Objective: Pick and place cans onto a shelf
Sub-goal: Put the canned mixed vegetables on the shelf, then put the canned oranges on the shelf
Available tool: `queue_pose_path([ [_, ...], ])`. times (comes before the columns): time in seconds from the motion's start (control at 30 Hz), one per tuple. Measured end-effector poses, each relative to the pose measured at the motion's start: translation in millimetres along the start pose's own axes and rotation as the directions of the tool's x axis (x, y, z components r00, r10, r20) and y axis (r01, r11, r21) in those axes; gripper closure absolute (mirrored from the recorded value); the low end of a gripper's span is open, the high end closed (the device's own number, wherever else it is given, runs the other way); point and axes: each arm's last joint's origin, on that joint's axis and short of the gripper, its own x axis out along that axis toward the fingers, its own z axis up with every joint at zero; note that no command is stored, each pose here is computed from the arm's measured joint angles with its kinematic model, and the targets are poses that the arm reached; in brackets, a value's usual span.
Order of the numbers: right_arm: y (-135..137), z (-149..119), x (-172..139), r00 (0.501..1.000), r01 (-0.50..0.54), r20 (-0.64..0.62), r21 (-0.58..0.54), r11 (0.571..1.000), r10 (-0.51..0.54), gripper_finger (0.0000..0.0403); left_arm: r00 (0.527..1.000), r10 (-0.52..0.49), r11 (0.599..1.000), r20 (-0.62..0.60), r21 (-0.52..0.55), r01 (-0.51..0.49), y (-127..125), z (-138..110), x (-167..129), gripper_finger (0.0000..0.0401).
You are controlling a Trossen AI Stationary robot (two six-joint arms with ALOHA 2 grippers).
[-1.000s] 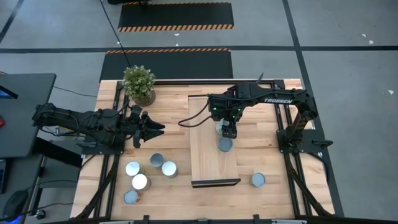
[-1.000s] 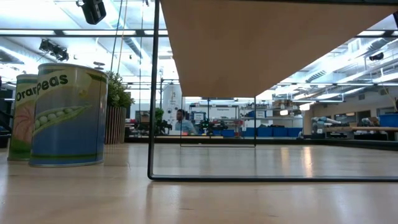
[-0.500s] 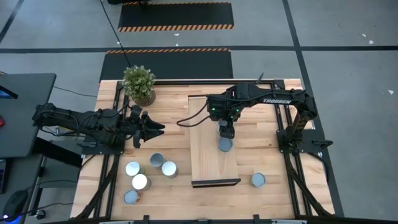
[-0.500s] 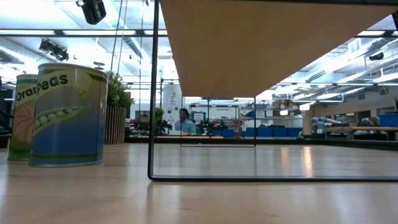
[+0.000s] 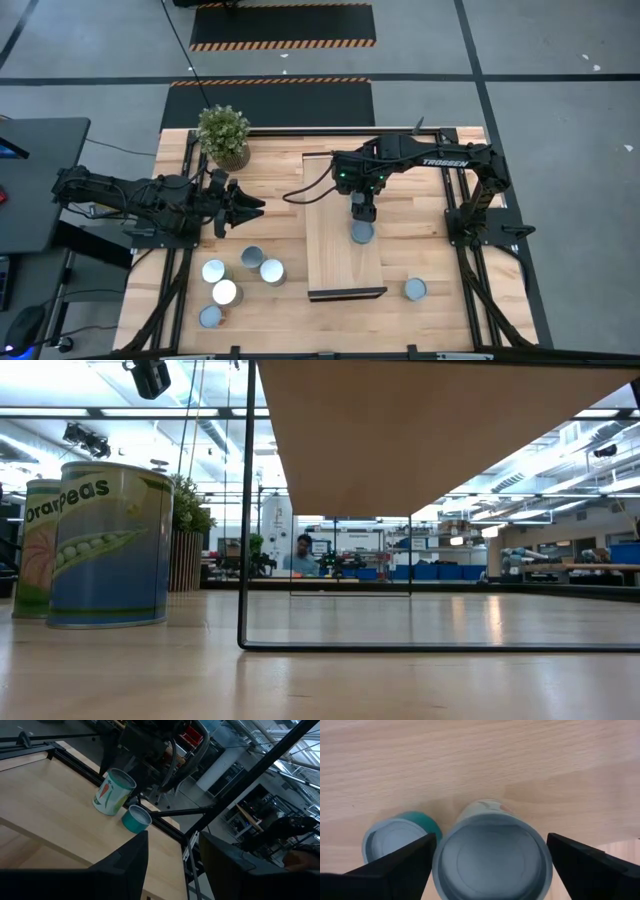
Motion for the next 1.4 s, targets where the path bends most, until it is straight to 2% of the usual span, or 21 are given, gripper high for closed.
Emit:
queue_pose_path([
  [0.23,0.8,-0.1,-0.1,1.000,-0.007,-0.001,0.001,1.000,0.007,0.0005,1.000,0.000,1.000,0.000,-0.001,0.000,0.0,0.0,0.0,0.0220],
  [0.47,7.1,-2.5,-0.1,0.996,-0.083,-0.027,0.019,0.996,0.083,0.0003,1.000,0.000,1.000,0.000,-0.003,0.000,0.0,0.0,0.0,0.0220],
  [1.0,6.6,-3.8,-6.0,0.997,-0.078,-0.027,0.017,0.997,0.079,0.0003,1.000,0.000,1.000,0.000,-0.003,0.000,0.0,0.0,0.0,0.0220],
  [1.4,6.4,2.8,-49.6,0.988,-0.050,0.146,0.027,0.998,0.045,0.0003,1.000,0.000,1.000,0.000,-0.002,0.000,0.0,0.0,0.0,0.0220],
])
